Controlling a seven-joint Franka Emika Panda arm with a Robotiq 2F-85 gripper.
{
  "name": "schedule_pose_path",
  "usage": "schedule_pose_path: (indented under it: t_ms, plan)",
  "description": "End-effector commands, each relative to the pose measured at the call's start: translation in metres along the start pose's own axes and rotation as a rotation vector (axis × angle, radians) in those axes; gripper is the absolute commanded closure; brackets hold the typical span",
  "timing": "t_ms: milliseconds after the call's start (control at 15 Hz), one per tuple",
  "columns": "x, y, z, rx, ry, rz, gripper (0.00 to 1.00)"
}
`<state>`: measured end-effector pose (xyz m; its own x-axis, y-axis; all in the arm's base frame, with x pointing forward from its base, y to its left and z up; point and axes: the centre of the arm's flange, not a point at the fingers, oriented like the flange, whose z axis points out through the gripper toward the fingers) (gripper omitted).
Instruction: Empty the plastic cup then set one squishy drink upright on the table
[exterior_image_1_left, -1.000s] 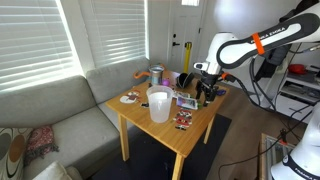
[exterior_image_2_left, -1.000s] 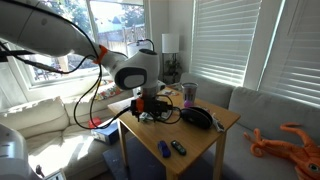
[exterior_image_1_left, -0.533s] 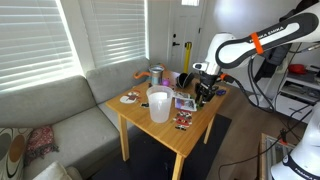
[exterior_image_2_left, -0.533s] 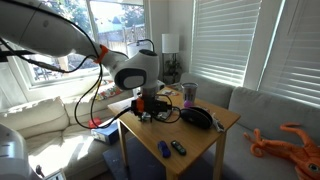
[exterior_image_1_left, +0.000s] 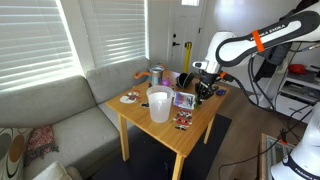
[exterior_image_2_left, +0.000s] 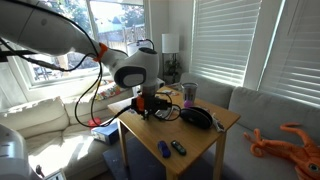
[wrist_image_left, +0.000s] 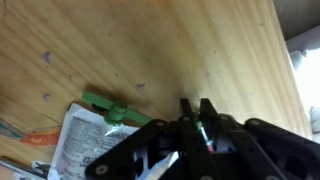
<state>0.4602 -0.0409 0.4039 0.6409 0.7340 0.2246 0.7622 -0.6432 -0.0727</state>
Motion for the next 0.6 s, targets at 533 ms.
schedule_pose_path:
  t_ms: [533]
  plan:
    - [-0.004, 0.008, -0.090, 0.011, -0.361, -0.160, 0.96]
